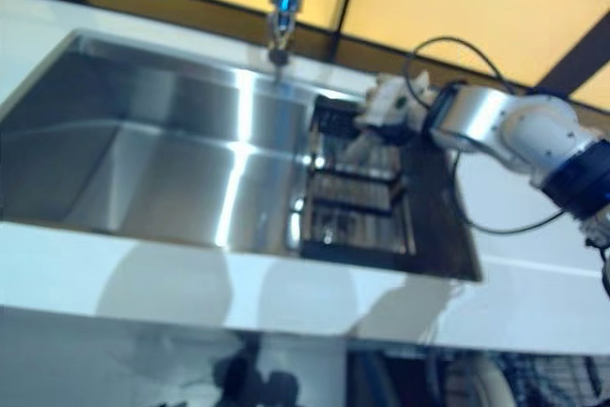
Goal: Take plates into dishwasher
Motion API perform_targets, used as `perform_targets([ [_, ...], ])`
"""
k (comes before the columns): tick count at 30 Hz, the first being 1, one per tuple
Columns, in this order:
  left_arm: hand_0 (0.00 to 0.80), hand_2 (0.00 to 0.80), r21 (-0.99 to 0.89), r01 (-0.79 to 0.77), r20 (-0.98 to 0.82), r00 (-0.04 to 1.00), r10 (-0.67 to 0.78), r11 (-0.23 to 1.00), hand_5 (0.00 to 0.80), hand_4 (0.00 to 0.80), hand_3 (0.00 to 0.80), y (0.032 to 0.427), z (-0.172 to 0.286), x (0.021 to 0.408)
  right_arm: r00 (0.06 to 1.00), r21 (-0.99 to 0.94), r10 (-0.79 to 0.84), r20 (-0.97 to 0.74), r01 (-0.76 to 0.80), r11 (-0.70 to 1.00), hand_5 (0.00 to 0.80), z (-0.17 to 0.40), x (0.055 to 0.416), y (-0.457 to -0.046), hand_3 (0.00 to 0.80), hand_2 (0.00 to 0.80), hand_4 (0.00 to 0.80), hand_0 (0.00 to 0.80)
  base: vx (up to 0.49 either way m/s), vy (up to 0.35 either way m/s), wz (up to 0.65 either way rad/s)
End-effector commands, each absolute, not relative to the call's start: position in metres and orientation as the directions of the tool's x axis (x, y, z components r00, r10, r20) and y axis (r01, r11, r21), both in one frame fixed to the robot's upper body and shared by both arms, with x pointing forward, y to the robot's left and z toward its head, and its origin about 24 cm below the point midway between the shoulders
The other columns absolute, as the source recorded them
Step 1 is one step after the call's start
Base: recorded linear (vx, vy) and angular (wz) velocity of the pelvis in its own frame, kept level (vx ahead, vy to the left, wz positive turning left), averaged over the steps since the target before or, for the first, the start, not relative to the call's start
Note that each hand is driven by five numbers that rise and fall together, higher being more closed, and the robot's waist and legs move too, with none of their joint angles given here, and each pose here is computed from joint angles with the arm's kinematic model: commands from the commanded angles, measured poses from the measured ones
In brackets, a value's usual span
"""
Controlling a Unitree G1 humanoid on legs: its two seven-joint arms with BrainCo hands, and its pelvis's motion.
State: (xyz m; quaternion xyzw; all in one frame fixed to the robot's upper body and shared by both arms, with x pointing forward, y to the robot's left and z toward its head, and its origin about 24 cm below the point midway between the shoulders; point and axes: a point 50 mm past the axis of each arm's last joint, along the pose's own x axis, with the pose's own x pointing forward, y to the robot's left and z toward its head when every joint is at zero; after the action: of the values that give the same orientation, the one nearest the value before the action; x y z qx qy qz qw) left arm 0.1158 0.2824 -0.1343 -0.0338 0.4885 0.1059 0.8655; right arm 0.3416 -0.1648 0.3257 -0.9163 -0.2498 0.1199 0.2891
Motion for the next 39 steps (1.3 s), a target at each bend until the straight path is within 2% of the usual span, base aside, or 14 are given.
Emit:
perform_targets([
  [1, 0.0, 0.0, 0.084, -0.211, -0.875, 0.452, 0.174, 0.974, 0.0, 0.0, 0.0, 0.285, -0.139, 0.094, 0.878, -0.557, 0.476, 0.057, 0.424, -0.714, 0.8, 0.361, 0.336, -0.182, 0.8, 0.8, 0.8, 0.8, 0.022, 0.032, -0.19],
  [8, 0.0, 0.0, 0.079, -0.207, -0.893, 0.42, 0.162, 0.975, 0.0, 0.0, 0.0, 0.276, -0.146, 0.085, 0.904, -0.573, 0.416, 0.096, 0.392, -0.72, 0.8, 0.369, 0.333, -0.201, 0.8, 0.8, 0.8, 0.8, 0.039, 0.037, -0.2],
  [11, 0.0, 0.0, 0.071, -0.212, -0.896, 0.415, 0.156, 0.975, 0.0, 0.0, 0.0, 0.275, -0.147, 0.083, 0.913, -0.636, 0.371, 0.171, 0.39, -0.666, 0.8, 0.376, 0.332, -0.212, 0.8, 0.8, 0.8, 0.8, 0.014, 0.031, -0.24],
  [15, 0.0, 0.0, 0.058, -0.205, -0.902, 0.41, 0.139, 0.977, 0.0, 0.0, 0.0, 0.271, -0.149, 0.08, 0.921, -0.705, 0.266, 0.286, 0.39, -0.592, 0.8, 0.386, 0.326, -0.241, 0.8, 0.8, 0.8, 0.8, 0.016, 0.024, -0.22],
  [20, 0.0, 0.0, 0.043, -0.209, -0.907, 0.403, 0.126, 0.977, 0.0, 0.0, 0.0, 0.268, -0.15, 0.076, 0.922, -0.802, 0.064, 0.382, 0.365, -0.472, 0.8, 0.389, 0.307, -0.3, 0.8, 0.8, 0.8, 0.8, 0.016, 0.026, -0.23],
  [28, 0.0, 0.0, 0.031, -0.235, -0.909, 0.398, 0.126, 0.971, 0.0, 0.0, 0.0, 0.264, -0.152, 0.074, 0.916, -0.9, -0.171, 0.362, 0.295, -0.322, 0.8, 0.371, 0.275, -0.37, 0.8, 0.8, 0.8, 0.8, 0.034, 0.004, -0.29],
  [33, 0.0, 0.0, 0.019, -0.247, -0.911, 0.396, 0.119, 0.969, 0.0, 0.0, 0.0, 0.261, -0.153, 0.073, 0.891, -0.911, -0.285, 0.353, 0.259, -0.321, 0.8, 0.357, 0.256, -0.404, 0.8, 0.8, 0.8, 0.8, 0.006, -0.008, -0.21],
  [37, 0.0, 0.0, 0.01, -0.262, -0.912, 0.394, 0.116, 0.965, 0.0, 0.0, 0.0, 0.26, -0.154, 0.072, 0.881, -0.941, -0.371, 0.295, 0.201, -0.271, 0.8, 0.327, 0.243, -0.427, 0.8, 0.8, 0.8, 0.8, 0.001, -0.018, -0.08],
  [39, 0.0, 0.0, 0.018, -0.263, -0.913, 0.388, 0.123, 0.965, 0.0, 0.0, 0.0, 0.262, -0.153, 0.071, 0.867, -0.967, -0.436, 0.24, 0.175, -0.184, 0.8, 0.303, 0.229, -0.445, 0.8, 0.8, 0.8, 0.8, -0.014, -0.046, -0.09],
])
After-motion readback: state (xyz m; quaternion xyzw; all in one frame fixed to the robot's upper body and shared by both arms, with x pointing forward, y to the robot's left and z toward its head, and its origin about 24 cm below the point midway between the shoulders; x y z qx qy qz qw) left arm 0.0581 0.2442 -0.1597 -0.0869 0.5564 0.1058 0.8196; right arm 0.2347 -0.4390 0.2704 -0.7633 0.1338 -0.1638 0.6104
